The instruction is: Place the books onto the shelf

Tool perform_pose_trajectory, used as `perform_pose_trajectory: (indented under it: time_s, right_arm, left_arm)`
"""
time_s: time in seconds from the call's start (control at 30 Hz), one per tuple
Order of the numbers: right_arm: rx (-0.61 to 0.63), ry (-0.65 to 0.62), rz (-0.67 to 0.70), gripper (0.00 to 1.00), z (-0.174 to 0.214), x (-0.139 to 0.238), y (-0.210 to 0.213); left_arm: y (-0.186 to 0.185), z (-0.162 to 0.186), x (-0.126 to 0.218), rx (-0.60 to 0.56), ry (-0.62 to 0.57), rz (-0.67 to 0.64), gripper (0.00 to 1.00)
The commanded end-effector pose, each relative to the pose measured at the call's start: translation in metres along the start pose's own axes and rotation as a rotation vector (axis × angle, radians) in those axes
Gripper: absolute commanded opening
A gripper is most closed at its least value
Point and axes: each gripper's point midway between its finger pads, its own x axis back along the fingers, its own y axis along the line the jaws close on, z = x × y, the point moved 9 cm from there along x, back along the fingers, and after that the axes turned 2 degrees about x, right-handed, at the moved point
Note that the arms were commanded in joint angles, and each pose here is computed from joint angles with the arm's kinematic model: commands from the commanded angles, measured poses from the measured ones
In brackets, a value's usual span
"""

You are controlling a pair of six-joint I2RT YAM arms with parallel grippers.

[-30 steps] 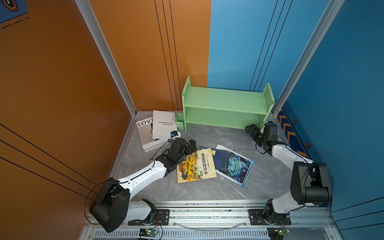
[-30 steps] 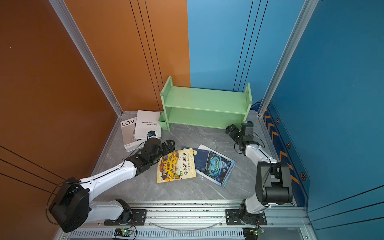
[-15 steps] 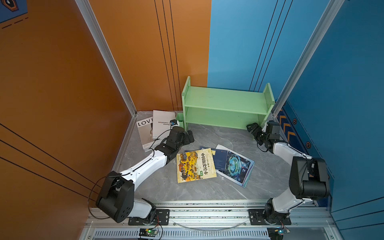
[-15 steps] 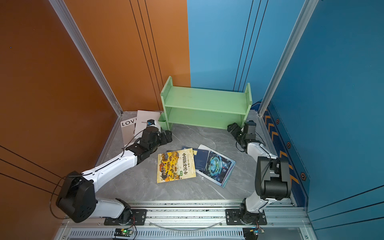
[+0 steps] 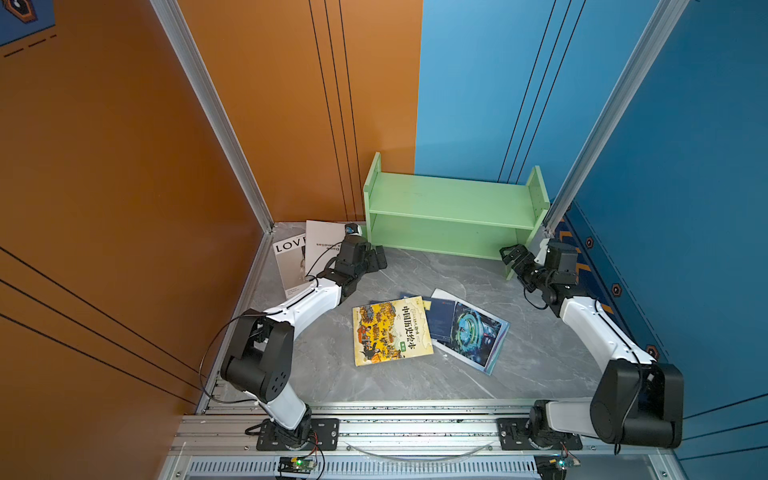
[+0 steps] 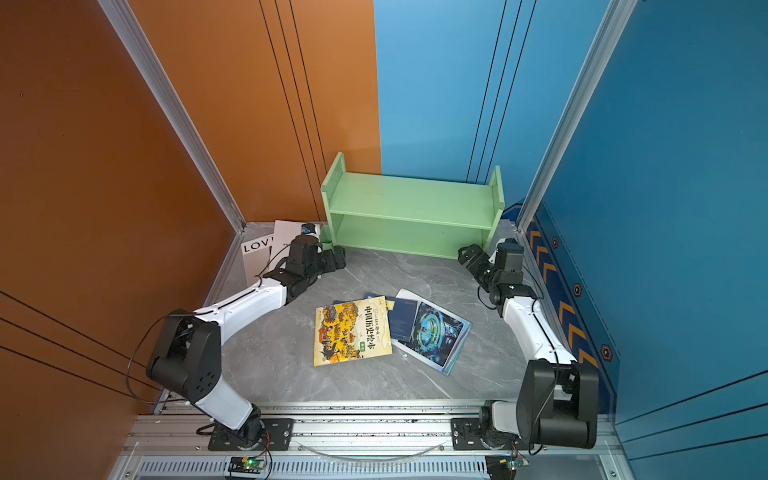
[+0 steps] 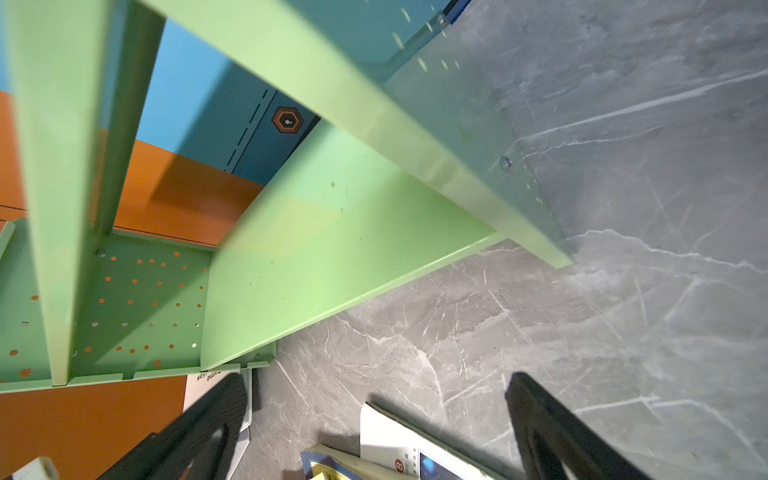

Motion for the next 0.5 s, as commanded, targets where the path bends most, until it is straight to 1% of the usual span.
perform_pose_trajectory:
  time_s: [0.0, 0.2, 0.33, 0.47]
  right_arm:
    - [0.017, 0.018, 0.079, 1.00, 0.010, 0.022, -0.008]
    - [0.016, -0.028, 0.121, 1.00, 0.016, 0.050, -0.011]
    - [0.003, -0.061, 0.144, 1.00, 0.020, 0.066, -0.014]
    - [-0.013, -0.081, 0.163, 1.00, 0.024, 0.075, -0.018]
  left_arm:
    - [-0.003, -0.016, -0.008, -0.033, -0.081, 0.051, 0.98]
    - [0.005, -0.026, -0.032, -0.050, -0.104, 0.098, 0.98]
    - [0.000, -0.031, -0.049, -0.081, -0.095, 0.134, 0.98]
    - [-0.010, -0.033, -0.062, -0.079, -0.078, 0.191, 0.98]
